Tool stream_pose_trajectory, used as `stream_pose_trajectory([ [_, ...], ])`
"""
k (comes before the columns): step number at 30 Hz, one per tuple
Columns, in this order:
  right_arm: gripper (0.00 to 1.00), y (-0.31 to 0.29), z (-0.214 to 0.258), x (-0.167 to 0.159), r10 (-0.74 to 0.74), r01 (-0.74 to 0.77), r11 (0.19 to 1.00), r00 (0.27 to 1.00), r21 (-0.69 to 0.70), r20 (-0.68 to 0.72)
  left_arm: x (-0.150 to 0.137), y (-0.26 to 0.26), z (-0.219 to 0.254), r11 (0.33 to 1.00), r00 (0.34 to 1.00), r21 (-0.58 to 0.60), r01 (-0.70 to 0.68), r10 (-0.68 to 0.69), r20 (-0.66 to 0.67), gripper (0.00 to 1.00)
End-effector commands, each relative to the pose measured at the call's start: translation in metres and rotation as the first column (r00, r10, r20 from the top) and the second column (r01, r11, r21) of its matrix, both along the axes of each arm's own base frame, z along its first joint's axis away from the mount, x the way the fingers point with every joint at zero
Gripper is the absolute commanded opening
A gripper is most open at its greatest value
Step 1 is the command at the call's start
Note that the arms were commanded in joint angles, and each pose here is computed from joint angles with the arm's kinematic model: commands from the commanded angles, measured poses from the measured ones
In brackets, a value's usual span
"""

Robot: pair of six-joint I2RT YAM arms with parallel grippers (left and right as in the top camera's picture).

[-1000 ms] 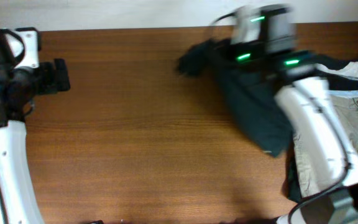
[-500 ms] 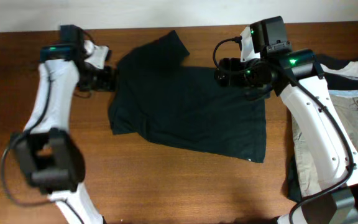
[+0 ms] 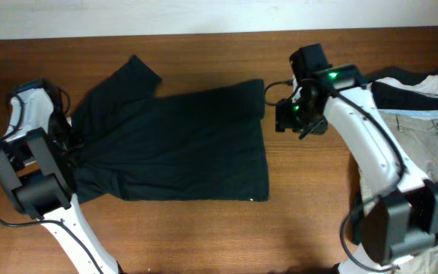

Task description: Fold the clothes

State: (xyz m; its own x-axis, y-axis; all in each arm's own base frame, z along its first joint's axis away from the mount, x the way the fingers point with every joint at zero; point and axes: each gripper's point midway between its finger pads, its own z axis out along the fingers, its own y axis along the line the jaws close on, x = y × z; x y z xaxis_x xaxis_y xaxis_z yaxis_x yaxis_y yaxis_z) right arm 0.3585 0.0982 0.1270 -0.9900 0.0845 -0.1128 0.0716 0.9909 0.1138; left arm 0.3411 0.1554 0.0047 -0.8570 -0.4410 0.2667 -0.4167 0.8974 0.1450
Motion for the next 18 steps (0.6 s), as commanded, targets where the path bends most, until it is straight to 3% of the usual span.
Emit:
stream_pose_trajectory([
  [1, 0.6, 0.012, -0.057, -0.035, -0.002, 0.018, 0.997, 0.977, 0.074, -0.213, 0.036, -0.026, 0.034, 0.971, 0.973, -0.22, 0.09, -0.038, 0.229, 0.26],
  [3, 0.61, 0.032, -0.085, -0.072, 0.092, -0.026, 0.979, 0.94, 0.201, -0.328, 0.058, -0.039, 0.074, 0.956, 0.924, -0.234, 0.176, -0.078, 0.375, 0.5],
  [4, 0.62, 0.034, -0.095, -0.086, 0.103, -0.031, 0.98, 0.927, 0.199, -0.36, 0.063, -0.042, 0.09, 0.955, 0.904, -0.221, 0.198, -0.091, 0.418, 0.55],
  [8, 0.62, 0.074, -0.121, -0.132, 0.222, -0.102, 0.949, 0.888, 0.297, -0.403, 0.068, -0.048, 0.141, 0.957, 0.84, -0.173, 0.232, -0.108, 0.531, 0.59],
  [9, 0.47, 0.076, -0.125, -0.137, 0.199, -0.09, 0.96, 0.886, 0.267, -0.418, 0.068, -0.048, 0.147, 0.958, 0.833, -0.164, 0.234, -0.11, 0.542, 0.6],
  [10, 0.21, 0.071, -0.128, -0.138, 0.16, -0.075, 0.975, 0.89, 0.209, -0.427, 0.067, -0.048, 0.152, 0.959, 0.826, -0.157, 0.236, -0.113, 0.552, 0.6],
  [11, 0.05, 0.059, -0.129, -0.141, 0.114, -0.056, 0.989, 0.885, 0.14, -0.452, 0.067, -0.048, 0.156, 0.959, 0.821, -0.152, 0.237, -0.115, 0.559, 0.6],
  [12, 0.04, 0.042, -0.128, -0.145, 0.082, -0.054, 0.996, 0.874, 0.072, -0.478, 0.066, -0.048, 0.158, 0.96, 0.818, -0.149, 0.238, -0.116, 0.563, 0.6],
  [13, 0.04, 0.02, -0.124, -0.153, 0.023, -0.044, 0.999, 0.857, -0.028, -0.515, 0.066, -0.048, 0.159, 0.96, 0.818, -0.148, 0.238, -0.116, 0.564, 0.6],
  [14, 0.04, -0.027, -0.111, -0.17, -0.123, -0.04, 0.962, 0.818, -0.269, -0.561, 0.066, -0.048, 0.159, 0.96, 0.817, -0.148, 0.238, -0.116, 0.564, 0.61],
  [15, 0.04, -0.038, -0.105, -0.176, -0.16, -0.048, 0.943, 0.804, -0.331, -0.572, 0.067, -0.048, 0.159, 0.96, 0.815, -0.145, 0.239, -0.117, 0.568, 0.64],
  [17, 0.46, -0.039, -0.106, -0.173, -0.164, -0.041, 0.94, 0.814, -0.338, -0.557, 0.069, -0.048, 0.159, 0.96, 0.811, -0.142, 0.24, -0.119, 0.572, 0.68],
  [18, 0.54, -0.039, -0.104, -0.168, -0.182, -0.009, 0.942, 0.829, -0.337, -0.53, 0.068, -0.049, 0.16, 0.959, 0.812, -0.149, 0.241, -0.115, 0.572, 0.69],
])
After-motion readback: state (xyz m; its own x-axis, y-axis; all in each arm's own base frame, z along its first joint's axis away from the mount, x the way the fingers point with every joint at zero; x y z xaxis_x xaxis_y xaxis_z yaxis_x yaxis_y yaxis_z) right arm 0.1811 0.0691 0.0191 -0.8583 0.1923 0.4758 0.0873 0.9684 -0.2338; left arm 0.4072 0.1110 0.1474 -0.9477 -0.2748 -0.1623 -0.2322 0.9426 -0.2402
